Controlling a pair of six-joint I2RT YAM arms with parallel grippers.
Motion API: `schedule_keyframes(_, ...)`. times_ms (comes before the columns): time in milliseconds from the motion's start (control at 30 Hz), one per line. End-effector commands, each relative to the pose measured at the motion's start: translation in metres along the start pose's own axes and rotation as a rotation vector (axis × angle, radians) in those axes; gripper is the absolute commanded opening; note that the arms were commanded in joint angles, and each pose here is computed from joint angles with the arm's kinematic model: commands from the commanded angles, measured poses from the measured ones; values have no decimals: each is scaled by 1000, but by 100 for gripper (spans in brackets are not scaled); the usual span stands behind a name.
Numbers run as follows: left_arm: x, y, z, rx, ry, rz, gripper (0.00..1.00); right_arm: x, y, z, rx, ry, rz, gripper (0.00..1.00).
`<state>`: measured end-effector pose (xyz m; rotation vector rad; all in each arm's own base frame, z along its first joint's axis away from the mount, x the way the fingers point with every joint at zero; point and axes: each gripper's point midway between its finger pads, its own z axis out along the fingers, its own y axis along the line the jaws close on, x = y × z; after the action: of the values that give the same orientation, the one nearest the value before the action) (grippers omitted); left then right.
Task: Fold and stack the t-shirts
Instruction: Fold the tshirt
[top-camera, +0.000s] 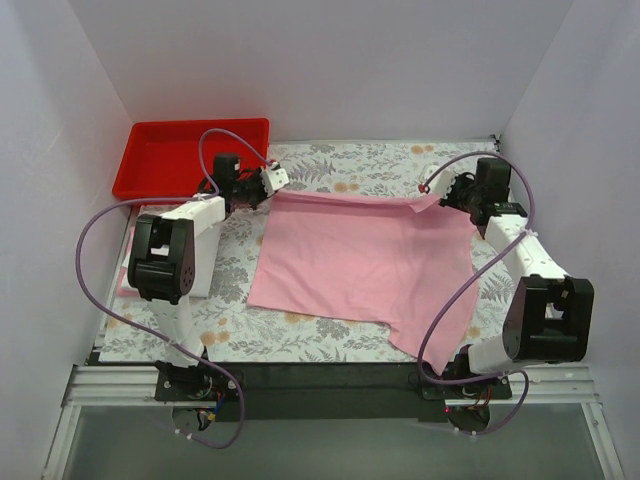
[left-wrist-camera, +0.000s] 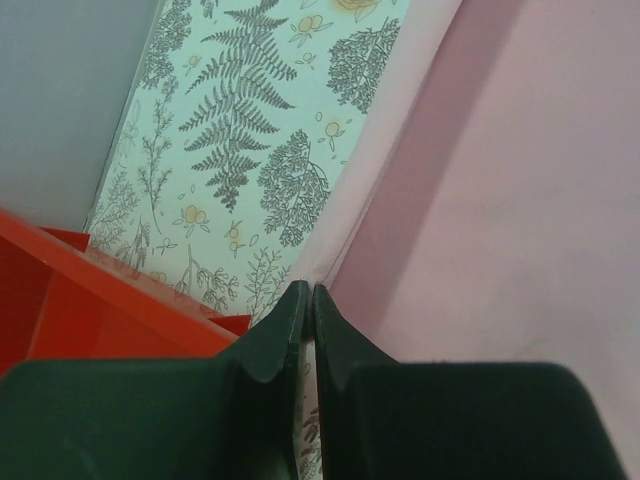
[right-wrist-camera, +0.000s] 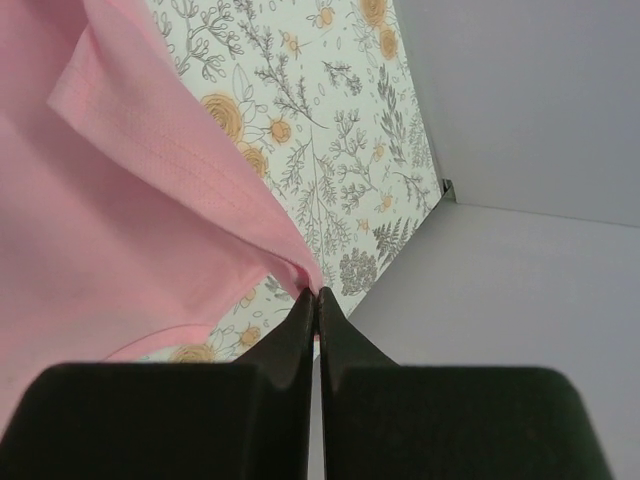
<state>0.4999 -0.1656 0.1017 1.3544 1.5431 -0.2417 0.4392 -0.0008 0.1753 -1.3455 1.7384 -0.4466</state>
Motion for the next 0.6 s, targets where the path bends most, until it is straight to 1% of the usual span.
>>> schedule_keyframes(0,-15,0,-19,13,-19,81,0,0,14,-13,-23,3,13,1)
schedule_keyframes(67,-14,-5,-21,30,-17,108,0,5,27,-16,-48,14,16,1)
schedule_keyframes(100,-12,-9,-22,40,-14,113,0,-4,34,-15,-60,-4,0,1)
schedule_keyframes(167,-9,-14,-23,57,-5,121,0,0,48,-15,-93,7,4,1)
schedule_keyframes(400,13,-35,-20,96,55,110,0,13,83,-9,-172,37,12,1)
schedule_keyframes(567,22,-49,-18,122,83,98,0,21,95,-3,-206,61,23,1)
